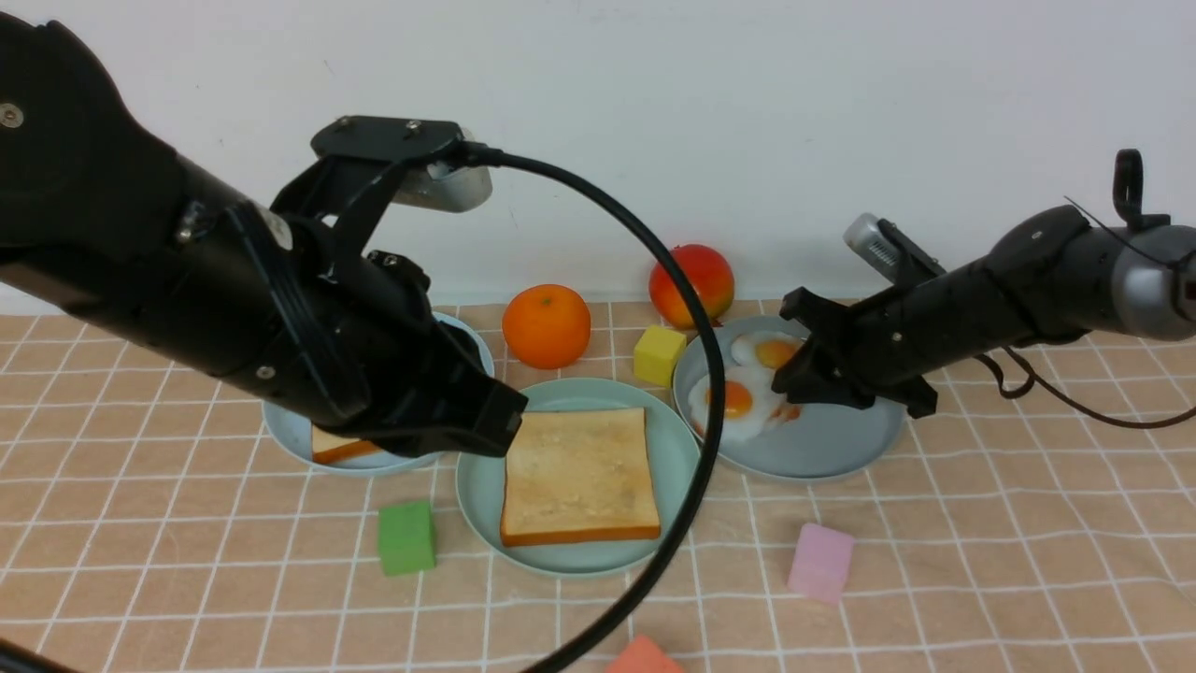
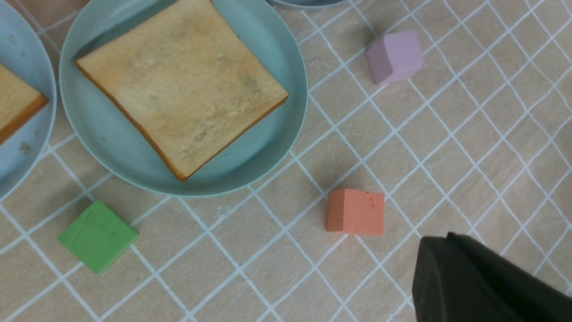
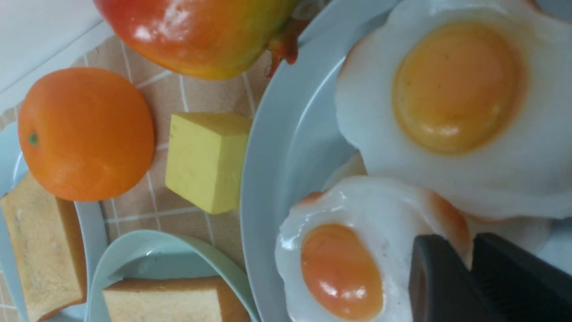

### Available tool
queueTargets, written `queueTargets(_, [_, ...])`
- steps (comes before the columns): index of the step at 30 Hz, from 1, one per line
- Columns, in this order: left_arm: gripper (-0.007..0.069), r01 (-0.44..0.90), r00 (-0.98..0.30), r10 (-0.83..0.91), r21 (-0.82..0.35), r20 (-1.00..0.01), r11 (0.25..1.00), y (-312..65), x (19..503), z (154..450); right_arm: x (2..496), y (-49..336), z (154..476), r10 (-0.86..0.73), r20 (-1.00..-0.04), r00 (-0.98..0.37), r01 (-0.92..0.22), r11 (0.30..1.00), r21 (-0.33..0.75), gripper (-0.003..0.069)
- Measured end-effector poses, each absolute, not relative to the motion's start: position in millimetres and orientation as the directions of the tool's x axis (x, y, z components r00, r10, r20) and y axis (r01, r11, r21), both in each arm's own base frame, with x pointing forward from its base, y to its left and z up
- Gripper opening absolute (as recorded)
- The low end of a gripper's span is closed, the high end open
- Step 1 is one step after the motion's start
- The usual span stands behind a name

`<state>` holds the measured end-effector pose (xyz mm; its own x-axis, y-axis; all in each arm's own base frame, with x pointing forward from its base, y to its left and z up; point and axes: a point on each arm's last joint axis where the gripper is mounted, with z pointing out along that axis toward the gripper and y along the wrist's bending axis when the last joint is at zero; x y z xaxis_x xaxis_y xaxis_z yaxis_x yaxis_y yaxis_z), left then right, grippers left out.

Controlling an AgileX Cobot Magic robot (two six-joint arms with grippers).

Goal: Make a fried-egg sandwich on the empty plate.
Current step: Use the right arm to grab a fried egg

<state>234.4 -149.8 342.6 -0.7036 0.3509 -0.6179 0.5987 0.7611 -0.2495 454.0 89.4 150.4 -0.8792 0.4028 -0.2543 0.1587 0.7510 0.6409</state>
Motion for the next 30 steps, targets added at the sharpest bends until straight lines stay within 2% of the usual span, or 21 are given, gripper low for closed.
queueTargets(7, [-0.0002,0.599,-0.704,0.351,-0.25,-0.617,0.761,-150,235,342,456,90,145,0.42,-0.233,-0.877,0.179,0.736,0.653,0.0211])
queueTargets(15, [0.0003,0.599,-0.704,0.352,-0.249,-0.617,0.761,-150,235,342,456,90,145,0.421,-0.233,-0.876,0.179,0.735,0.654,0.0204])
queueTargets(17, [0.0005,0.599,-0.703,0.354,-0.245,-0.617,0.762,-150,235,342,456,90,144,0.421,-0.233,-0.877,0.18,0.736,0.653,0.0167])
queueTargets(20, [0.0006,0.601,-0.7,0.361,-0.235,-0.616,0.764,-149,235,342,455,91,143,0.417,-0.227,-0.88,0.18,0.736,0.653,0.0031])
queueTargets(22, [0.0006,0.603,-0.702,0.367,-0.235,-0.61,0.762,-149,234,342,455,91,143,0.416,-0.227,-0.881,0.179,0.736,0.653,-0.0006])
queueTargets(26, [0.0007,0.603,-0.707,0.372,-0.238,-0.602,0.761,-146,229,345,455,90,144,0.413,-0.221,-0.884,0.179,0.734,0.655,-0.0013])
queueTargets(30, [0.0011,0.593,-0.723,0.387,-0.228,-0.572,0.772,-136,212,355,454,80,164,0.406,-0.267,-0.874,0.144,0.741,0.655,-0.0013])
